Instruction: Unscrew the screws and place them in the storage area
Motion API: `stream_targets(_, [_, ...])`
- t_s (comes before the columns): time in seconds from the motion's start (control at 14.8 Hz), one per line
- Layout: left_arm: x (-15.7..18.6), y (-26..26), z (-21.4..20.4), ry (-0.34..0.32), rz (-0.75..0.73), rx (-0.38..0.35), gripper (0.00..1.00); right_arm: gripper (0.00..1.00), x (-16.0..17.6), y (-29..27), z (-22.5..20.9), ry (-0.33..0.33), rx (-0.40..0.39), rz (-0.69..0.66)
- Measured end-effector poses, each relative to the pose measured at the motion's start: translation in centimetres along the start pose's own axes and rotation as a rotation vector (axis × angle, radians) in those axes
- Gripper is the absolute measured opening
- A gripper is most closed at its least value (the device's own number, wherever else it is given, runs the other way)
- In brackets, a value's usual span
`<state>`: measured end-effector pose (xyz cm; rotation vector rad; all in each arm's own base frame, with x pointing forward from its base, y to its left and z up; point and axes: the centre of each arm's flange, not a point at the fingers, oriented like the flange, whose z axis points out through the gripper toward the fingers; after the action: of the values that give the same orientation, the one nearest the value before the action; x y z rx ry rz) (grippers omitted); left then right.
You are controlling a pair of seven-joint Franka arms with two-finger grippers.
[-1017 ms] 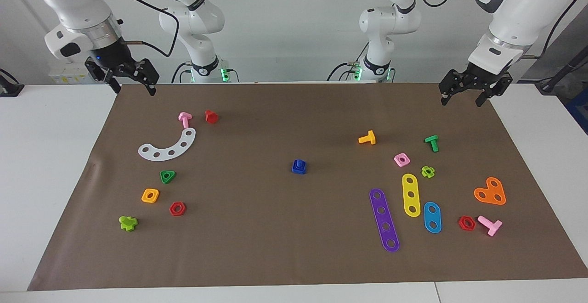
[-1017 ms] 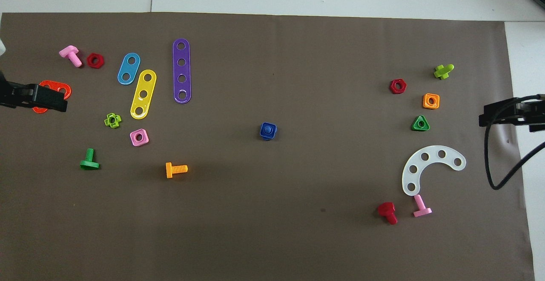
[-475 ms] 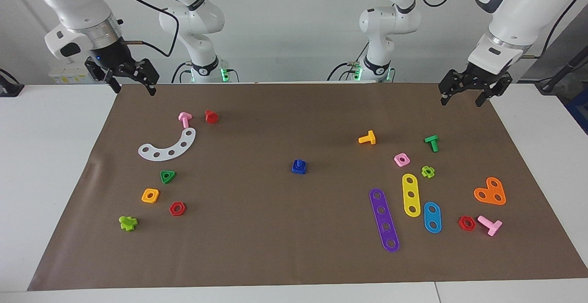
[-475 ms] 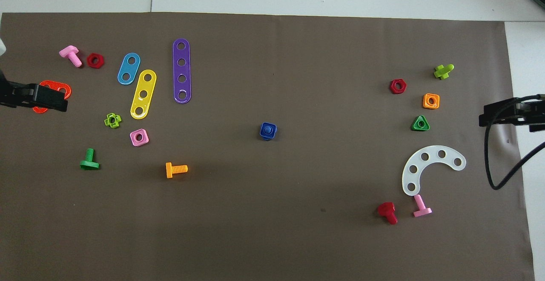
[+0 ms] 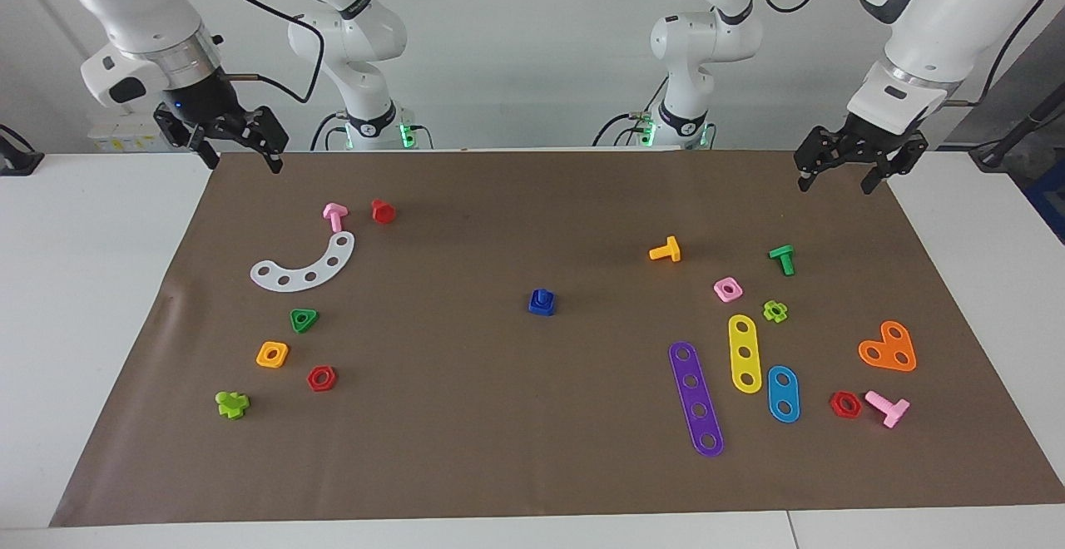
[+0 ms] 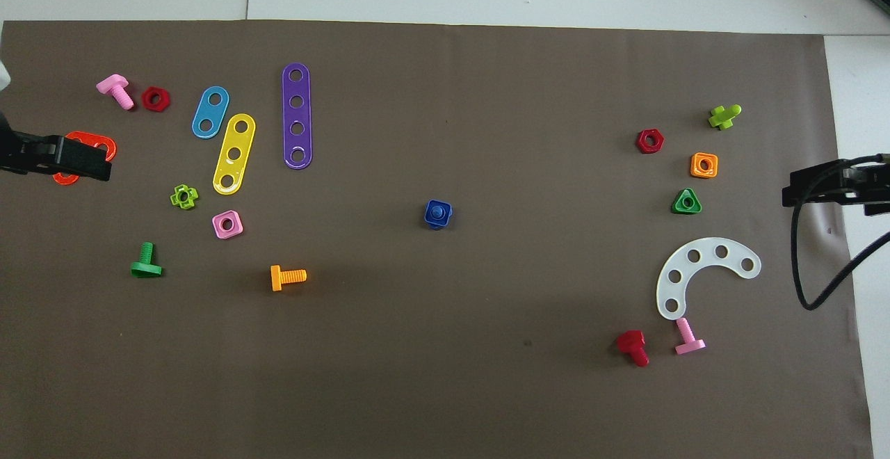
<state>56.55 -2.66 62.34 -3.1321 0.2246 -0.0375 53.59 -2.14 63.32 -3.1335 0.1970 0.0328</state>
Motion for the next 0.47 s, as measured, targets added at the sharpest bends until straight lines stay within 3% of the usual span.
stream_targets(0.47, [0.3, 1.2, -0.2, 0.02, 0.0, 0.0, 1.0, 1.0, 0.0, 0.0, 0.0, 0.0, 0.0, 0.0])
